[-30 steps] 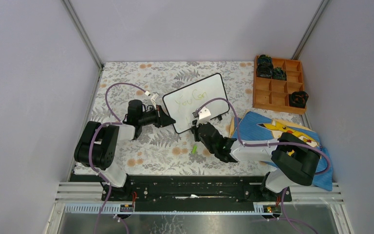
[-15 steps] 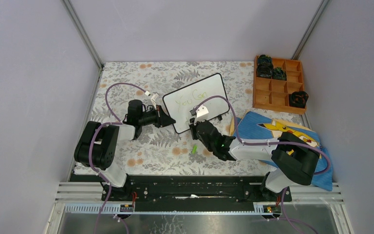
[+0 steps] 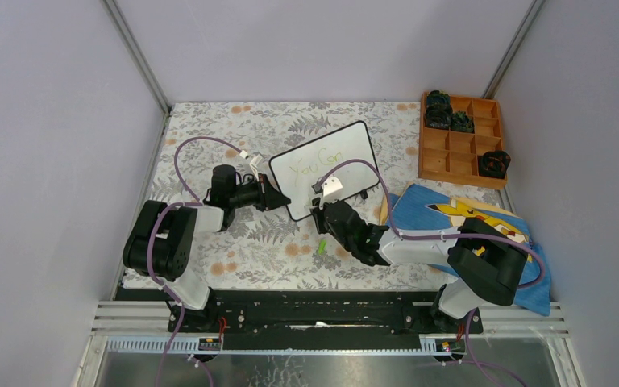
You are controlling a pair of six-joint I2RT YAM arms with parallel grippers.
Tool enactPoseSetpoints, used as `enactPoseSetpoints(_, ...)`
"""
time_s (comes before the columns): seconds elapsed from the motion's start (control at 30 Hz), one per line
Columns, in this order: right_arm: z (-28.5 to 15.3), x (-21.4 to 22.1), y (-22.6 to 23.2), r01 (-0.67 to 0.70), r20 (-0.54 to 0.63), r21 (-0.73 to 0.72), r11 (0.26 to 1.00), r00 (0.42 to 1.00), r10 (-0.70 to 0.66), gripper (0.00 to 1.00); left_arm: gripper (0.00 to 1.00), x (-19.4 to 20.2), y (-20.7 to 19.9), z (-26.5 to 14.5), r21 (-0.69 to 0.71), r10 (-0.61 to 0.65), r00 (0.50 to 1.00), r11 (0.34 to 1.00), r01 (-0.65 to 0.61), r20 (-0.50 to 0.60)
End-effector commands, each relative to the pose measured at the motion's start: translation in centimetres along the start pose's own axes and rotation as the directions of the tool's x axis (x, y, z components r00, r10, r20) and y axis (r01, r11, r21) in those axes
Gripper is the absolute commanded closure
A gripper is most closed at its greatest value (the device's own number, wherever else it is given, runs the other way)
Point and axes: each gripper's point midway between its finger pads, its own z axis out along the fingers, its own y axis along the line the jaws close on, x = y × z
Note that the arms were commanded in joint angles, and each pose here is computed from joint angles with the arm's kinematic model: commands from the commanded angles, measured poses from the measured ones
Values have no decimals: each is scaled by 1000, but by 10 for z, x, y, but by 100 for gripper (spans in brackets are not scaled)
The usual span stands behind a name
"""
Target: Write a sentence on the whiteboard
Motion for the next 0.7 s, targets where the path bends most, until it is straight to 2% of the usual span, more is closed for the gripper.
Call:
enactPoseSetpoints(0.0, -1, 2, -7, 1, -15, 36, 999, 1000, -1, 100, 100, 16, 22, 0, -109, -47, 998, 993, 44, -32)
enactPoseSetpoints(0.67, 2, -28, -31, 0, 48, 185, 983, 999, -9, 100, 100, 17, 22, 0, -110, -47, 998, 993, 43, -34)
